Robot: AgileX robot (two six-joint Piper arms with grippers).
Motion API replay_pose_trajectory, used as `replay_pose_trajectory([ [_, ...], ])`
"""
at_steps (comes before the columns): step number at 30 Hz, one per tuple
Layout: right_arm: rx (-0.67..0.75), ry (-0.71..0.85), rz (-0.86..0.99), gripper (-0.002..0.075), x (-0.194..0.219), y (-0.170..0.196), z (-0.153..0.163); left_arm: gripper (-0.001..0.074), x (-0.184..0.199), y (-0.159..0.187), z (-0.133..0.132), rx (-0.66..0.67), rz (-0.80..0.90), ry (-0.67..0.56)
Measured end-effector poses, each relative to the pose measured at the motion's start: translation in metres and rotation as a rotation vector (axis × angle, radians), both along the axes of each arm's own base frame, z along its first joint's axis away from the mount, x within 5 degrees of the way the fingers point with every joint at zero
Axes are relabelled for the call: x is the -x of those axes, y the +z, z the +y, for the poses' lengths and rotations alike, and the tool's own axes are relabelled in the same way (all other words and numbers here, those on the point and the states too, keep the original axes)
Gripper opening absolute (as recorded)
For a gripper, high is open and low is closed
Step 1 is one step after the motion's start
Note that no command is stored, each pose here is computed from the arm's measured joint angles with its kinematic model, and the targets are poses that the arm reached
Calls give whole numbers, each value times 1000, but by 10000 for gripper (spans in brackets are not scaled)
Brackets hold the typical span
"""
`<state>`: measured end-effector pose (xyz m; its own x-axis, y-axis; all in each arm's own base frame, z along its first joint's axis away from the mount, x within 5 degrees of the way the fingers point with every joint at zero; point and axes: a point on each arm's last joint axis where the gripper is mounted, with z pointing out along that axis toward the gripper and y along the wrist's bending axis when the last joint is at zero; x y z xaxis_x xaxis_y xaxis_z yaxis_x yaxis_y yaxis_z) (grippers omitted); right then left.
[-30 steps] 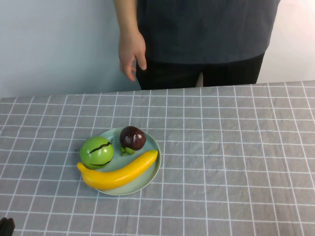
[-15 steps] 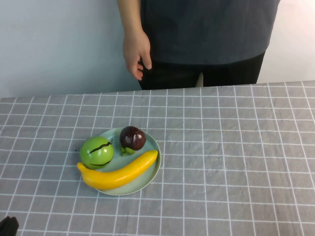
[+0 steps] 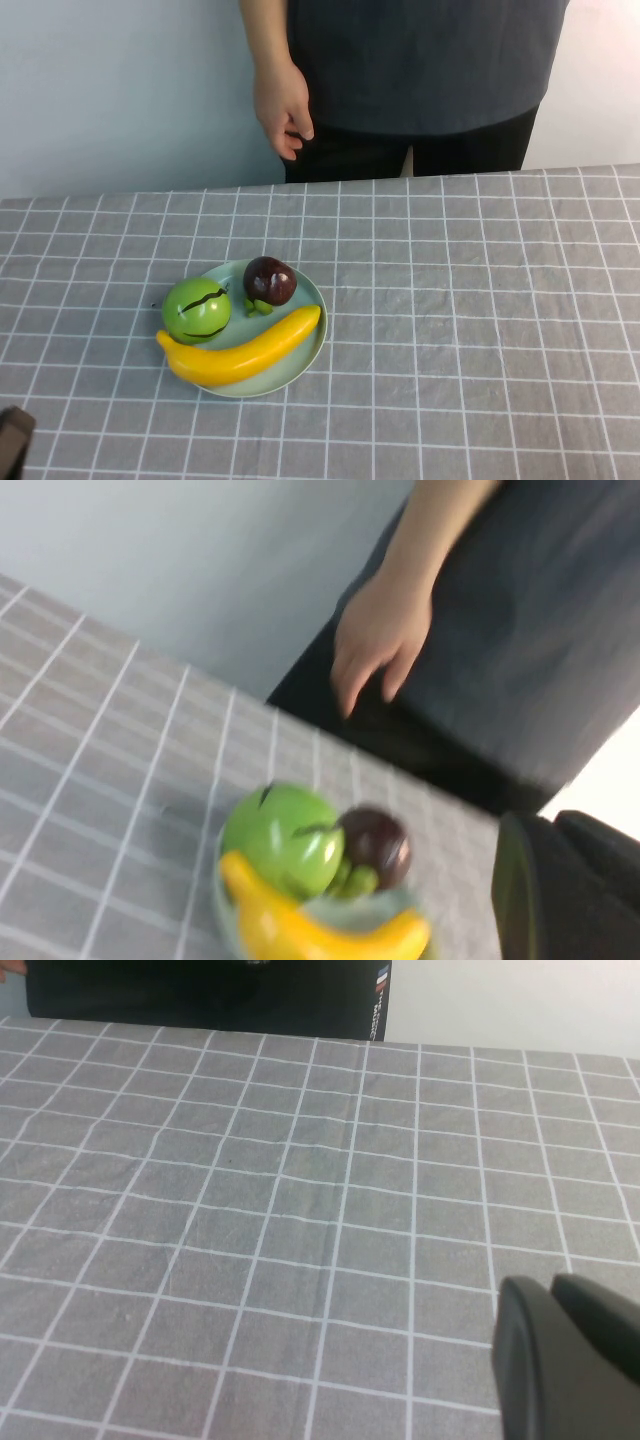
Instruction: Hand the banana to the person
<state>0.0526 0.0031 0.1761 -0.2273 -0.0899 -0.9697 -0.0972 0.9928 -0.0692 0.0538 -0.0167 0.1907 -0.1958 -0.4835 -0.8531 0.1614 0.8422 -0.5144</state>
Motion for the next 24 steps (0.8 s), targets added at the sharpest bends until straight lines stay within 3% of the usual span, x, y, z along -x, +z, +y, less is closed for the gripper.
replay_pose_trajectory([
  [7,0,0,0,-9,0,0,0,-4,-1,5,2,108,-31,26],
  [12,0,0,0,-9,0,0,0,-4,6,30,-9,80,61,-96],
  [18,0,0,0,-9,0,0,0,-4,-1,89,-25,-181,311,-330],
  [24,0,0,0,-9,0,0,0,-4,-37,126,-39,-552,506,-683],
])
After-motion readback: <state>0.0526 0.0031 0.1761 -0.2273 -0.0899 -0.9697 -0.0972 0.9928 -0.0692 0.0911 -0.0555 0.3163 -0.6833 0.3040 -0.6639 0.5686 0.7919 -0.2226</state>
